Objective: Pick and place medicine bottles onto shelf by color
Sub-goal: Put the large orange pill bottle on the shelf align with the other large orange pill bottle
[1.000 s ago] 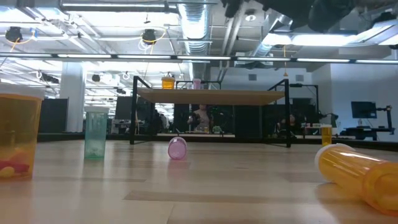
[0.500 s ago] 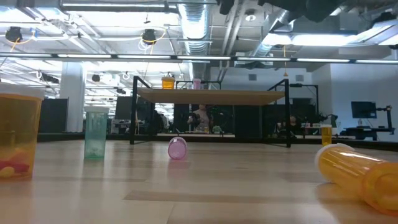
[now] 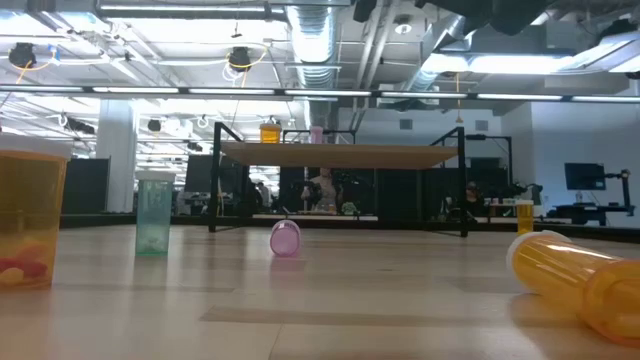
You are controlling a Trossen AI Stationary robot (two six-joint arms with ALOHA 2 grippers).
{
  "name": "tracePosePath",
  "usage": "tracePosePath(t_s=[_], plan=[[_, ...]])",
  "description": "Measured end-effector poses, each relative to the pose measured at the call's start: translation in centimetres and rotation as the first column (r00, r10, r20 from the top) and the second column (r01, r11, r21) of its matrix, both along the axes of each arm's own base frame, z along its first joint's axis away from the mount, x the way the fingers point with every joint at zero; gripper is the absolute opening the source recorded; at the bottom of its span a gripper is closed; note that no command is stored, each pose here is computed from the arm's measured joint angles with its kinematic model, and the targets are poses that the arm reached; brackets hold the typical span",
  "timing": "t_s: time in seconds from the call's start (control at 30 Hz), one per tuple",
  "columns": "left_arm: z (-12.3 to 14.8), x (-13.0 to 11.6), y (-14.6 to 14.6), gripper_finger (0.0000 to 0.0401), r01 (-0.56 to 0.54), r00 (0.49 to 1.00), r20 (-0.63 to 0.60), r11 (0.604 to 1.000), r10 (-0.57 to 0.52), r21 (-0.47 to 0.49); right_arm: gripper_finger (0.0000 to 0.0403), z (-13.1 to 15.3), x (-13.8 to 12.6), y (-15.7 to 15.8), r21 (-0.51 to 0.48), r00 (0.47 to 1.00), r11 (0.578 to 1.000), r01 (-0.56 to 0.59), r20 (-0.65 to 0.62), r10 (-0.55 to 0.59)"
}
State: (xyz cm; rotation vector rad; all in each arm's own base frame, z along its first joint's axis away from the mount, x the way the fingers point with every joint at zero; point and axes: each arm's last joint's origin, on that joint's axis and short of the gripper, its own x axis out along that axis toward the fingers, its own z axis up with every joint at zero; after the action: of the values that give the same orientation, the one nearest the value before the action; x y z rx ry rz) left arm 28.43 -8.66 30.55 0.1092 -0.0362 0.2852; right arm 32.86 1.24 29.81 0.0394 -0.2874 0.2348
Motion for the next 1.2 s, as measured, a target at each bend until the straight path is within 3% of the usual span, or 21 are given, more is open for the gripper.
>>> tracePosePath(t_s=[0.4, 0.8, 1.2], plan=[[-0.1, -0.1, 0.2, 0.0181, -0.082, 0.997, 0.001, 0.996, 0.082, -0.031, 0.0257, 0.0, 0.0, -0.1, 0.002, 1.000, 1.000, 0.002, -0.005, -0.002], [0.0, -0.1, 0.3, 0.0204, -0.084, 0.996, 0.007, 0.995, 0.085, -0.050, 0.0170, 0.0, 0.0, -0.1, 0.001, 1.000, 1.000, 0.003, -0.001, -0.003], [0.5, -1.4, 0.1, 0.0204, -0.144, 0.989, -0.031, 0.989, 0.142, -0.039, 0.0188, -0.5, 0.2, -0.7, -0.041, 0.998, 0.999, 0.031, -0.047, -0.033]])
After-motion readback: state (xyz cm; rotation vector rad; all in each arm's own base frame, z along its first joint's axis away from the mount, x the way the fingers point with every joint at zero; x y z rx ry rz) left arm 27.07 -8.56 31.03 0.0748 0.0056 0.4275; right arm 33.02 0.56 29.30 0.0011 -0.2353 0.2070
